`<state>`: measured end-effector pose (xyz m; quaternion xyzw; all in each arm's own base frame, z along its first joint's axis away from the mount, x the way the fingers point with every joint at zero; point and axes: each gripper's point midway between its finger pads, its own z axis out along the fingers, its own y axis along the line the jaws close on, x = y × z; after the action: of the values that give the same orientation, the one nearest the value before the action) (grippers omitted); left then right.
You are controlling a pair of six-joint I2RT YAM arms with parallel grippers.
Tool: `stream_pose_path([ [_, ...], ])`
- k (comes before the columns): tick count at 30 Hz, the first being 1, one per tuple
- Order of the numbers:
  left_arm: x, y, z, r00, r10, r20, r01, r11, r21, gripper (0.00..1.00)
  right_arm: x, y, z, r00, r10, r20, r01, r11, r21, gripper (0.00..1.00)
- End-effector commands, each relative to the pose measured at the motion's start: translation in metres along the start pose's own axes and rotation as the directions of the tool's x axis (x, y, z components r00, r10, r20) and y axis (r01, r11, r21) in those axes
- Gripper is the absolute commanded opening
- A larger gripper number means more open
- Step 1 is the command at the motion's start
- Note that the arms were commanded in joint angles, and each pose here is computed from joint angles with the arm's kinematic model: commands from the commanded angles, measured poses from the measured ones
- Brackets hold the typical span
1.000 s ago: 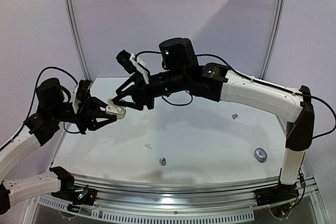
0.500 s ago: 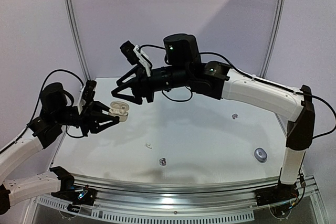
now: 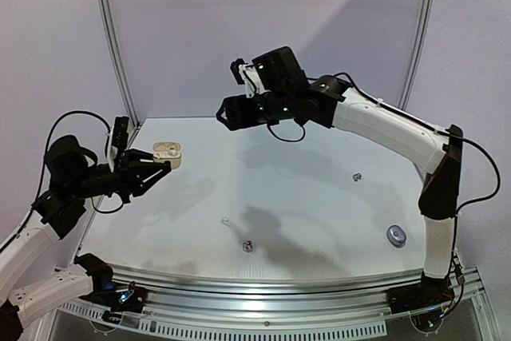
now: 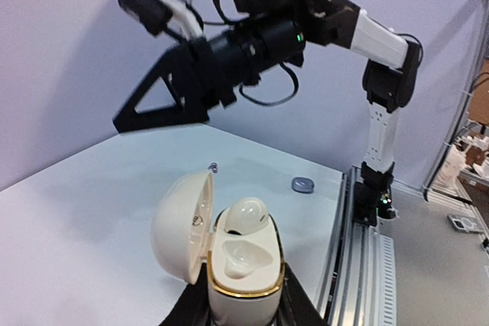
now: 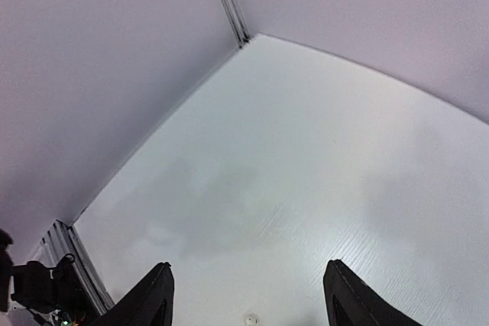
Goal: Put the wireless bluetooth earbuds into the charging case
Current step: Pick up the left earbud from the center of the board.
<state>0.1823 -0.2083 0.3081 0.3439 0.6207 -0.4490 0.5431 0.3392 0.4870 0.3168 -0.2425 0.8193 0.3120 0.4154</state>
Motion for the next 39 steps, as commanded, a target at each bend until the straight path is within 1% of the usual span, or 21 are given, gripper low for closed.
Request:
stream_pose_path([
  [1, -0.003, 0.03, -0.011, 0.999, -0.021, 0.043, 0.028, 0.983, -0.18, 0.0, 0.106, -0.048, 0.049, 0.947, 0.133, -0.291, -0.058, 0.966, 0.252, 0.66],
  [3, -0.003, 0.034, -0.013, 0.999, -0.014, 0.046, 0.022, 0.98, -0.196, 0.0, 0.13, -0.043, 0.068, 0.93, 0.167, -0.328, -0.084, 0.964, 0.253, 0.64],
  [4, -0.004, 0.035, -0.013, 0.999, -0.009, 0.049, 0.019, 0.979, -0.202, 0.0, 0.14, -0.04, 0.077, 0.928, 0.159, -0.338, -0.072, 0.964, 0.256, 0.64],
  [7, -0.004, 0.034, -0.013, 0.999, -0.006, 0.047, 0.015, 0.981, -0.194, 0.0, 0.165, -0.022, 0.102, 0.932, 0.055, -0.357, 0.026, 0.976, 0.217, 0.65],
  [9, -0.004, 0.033, -0.012, 0.999, -0.005, 0.045, 0.014, 0.982, -0.188, 0.0, 0.186, -0.012, 0.117, 0.923, -0.018, -0.386, 0.093, 0.98, 0.175, 0.65],
  [11, -0.004, 0.033, -0.012, 0.999, -0.006, 0.044, 0.014, 0.982, -0.187, 0.0, 0.2, -0.009, 0.126, 0.913, -0.042, -0.406, 0.117, 0.98, 0.161, 0.63],
  [13, -0.004, 0.032, -0.011, 0.999, -0.004, 0.043, 0.012, 0.983, -0.181, 0.0, 0.217, -0.013, 0.134, 0.897, -0.068, -0.436, 0.151, 0.976, 0.159, 0.6],
  [16, -0.005, 0.032, -0.011, 0.999, -0.006, 0.043, 0.014, 0.984, -0.178, 0.0, 0.236, -0.016, 0.139, 0.874, -0.108, -0.474, 0.205, 0.966, 0.157, 0.5],
  [20, -0.004, 0.033, -0.01, 0.999, -0.008, 0.043, 0.015, 0.984, -0.176, 0.0, 0.26, -0.019, 0.143, 0.841, -0.153, -0.519, 0.265, 0.953, 0.149, 0.47],
  [23, -0.005, 0.032, -0.01, 0.999, -0.007, 0.045, 0.015, 0.985, -0.171, 0.0, 0.272, -0.023, 0.145, 0.823, -0.172, -0.542, 0.299, 0.942, 0.154, 0.41],
  [26, -0.004, 0.032, -0.009, 0.999, -0.009, 0.042, 0.016, 0.986, -0.168, 0.0, 0.276, -0.025, 0.145, 0.817, -0.17, -0.55, 0.302, 0.94, 0.159, 0.39],
  [31, -0.004, 0.032, -0.009, 0.999, -0.009, 0.042, 0.016, 0.986, -0.166, 0.0, 0.28, -0.022, 0.144, 0.806, -0.179, -0.564, 0.303, 0.944, 0.133, 0.32],
  [39, -0.003, 0.032, -0.009, 0.999, -0.012, 0.039, 0.018, 0.986, -0.165, 0.0, 0.299, -0.027, 0.135, 0.76, -0.183, -0.624, 0.322, 0.939, 0.117, 0.22],
])
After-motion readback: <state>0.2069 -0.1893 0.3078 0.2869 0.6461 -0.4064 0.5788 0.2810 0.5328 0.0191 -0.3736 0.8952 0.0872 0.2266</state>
